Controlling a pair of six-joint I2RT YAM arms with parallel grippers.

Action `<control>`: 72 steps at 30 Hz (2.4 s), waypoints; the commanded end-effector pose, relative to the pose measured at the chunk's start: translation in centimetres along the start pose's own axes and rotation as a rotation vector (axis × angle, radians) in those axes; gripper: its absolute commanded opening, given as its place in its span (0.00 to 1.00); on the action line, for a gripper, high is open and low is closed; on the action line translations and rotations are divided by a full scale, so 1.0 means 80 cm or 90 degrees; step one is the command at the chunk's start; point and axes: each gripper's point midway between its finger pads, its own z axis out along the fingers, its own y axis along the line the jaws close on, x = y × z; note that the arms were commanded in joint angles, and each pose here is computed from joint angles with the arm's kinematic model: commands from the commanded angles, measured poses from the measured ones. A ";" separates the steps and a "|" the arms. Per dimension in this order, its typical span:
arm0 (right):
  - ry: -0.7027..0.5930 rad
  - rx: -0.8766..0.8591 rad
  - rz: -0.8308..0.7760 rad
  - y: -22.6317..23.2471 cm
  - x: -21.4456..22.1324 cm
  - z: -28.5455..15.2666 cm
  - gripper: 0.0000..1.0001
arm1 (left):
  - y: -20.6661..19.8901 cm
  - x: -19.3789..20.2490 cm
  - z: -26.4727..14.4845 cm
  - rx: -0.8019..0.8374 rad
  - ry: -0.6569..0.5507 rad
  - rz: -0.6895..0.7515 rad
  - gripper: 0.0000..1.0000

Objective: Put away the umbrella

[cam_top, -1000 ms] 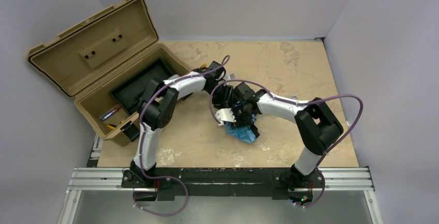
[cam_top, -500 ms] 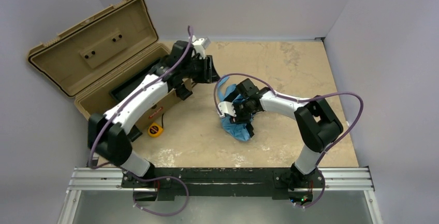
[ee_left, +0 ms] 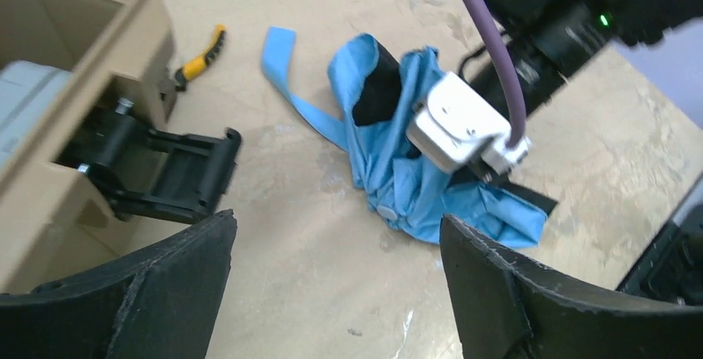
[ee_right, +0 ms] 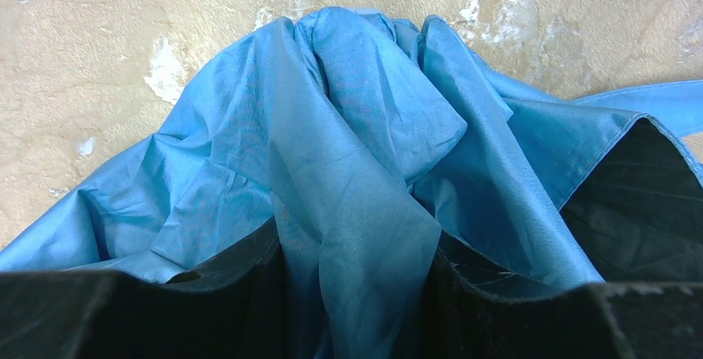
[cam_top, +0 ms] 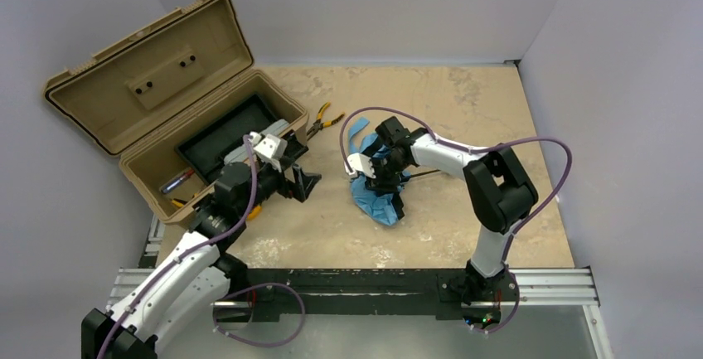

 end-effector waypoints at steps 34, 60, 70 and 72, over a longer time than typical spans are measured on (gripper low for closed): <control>0.129 0.027 0.130 0.029 0.081 0.008 0.20 | -0.119 0.100 0.089 0.181 0.007 0.255 0.88; 0.139 -0.039 0.045 0.058 0.068 0.021 0.12 | -0.105 0.101 0.040 0.313 0.128 0.093 0.84; 0.109 -0.248 0.156 0.099 0.079 0.026 0.12 | -0.116 0.112 0.070 0.227 0.021 0.461 0.83; 0.104 -0.264 0.156 0.103 0.078 0.027 0.12 | -0.115 0.109 0.084 0.213 0.008 0.481 0.82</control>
